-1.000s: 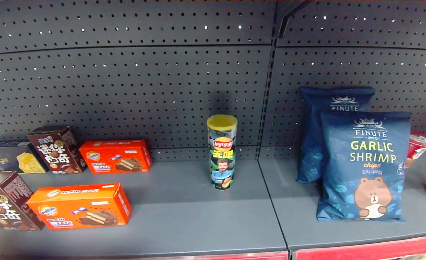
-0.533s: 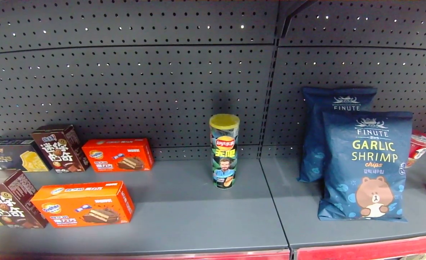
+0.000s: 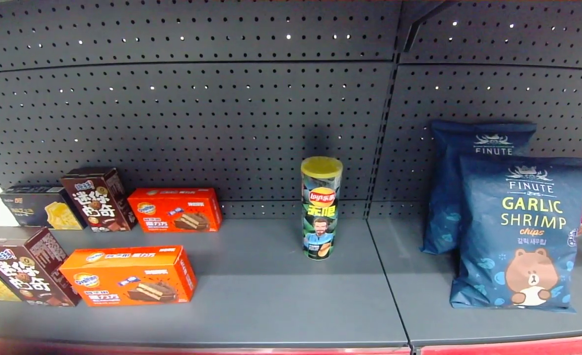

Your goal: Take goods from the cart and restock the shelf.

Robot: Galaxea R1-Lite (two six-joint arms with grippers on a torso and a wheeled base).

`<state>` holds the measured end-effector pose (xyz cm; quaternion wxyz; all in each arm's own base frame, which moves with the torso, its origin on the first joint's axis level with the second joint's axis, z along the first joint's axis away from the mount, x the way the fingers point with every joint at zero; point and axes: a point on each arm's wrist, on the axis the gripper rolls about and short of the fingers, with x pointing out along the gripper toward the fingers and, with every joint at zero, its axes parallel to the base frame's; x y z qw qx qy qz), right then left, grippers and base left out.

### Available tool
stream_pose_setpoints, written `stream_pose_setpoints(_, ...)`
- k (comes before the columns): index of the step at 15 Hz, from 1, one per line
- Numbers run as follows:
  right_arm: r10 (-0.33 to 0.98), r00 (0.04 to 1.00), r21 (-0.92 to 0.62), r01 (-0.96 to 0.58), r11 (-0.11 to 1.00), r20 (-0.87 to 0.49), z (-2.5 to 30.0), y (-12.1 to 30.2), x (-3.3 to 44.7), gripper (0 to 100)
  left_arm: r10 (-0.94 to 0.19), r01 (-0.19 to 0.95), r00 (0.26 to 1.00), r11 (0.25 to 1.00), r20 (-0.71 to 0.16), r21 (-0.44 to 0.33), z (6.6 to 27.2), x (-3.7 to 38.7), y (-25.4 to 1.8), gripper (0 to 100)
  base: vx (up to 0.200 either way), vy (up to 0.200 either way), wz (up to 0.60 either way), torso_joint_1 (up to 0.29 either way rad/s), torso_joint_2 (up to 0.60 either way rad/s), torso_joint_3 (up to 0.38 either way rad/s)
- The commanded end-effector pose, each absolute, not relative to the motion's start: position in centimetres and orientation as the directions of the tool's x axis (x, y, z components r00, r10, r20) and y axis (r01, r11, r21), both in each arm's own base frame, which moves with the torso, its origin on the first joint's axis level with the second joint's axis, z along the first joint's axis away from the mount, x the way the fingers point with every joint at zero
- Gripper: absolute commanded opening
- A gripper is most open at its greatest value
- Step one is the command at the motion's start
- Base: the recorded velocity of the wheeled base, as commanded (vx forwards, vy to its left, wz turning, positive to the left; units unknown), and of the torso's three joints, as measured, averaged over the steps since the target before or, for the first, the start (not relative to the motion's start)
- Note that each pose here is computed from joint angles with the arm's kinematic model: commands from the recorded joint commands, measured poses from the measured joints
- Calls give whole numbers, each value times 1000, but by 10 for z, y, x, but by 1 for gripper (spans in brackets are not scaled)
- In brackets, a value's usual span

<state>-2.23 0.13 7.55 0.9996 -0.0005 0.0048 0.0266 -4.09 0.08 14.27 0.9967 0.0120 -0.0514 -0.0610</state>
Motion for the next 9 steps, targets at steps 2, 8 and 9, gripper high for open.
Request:
stream_pose_setpoints(2,54,999,-1,-54,999,-9,75,1,-22,100,-124,121,987,992,98,31,143,-40,1,0,0,0,0,0,0,0)
stream_pose_setpoints(8,165,986,46,-166,985,24,170,2,-12,100,-52,49,993,998,104,32,164,-57,3,0,0,0,0,0,0,0)
stream_pose_setpoints(9,265,964,25,-266,964,27,184,3,-5,100,-58,55,995,998,83,38,162,-57,3,0,0,0,0,0,0,0)
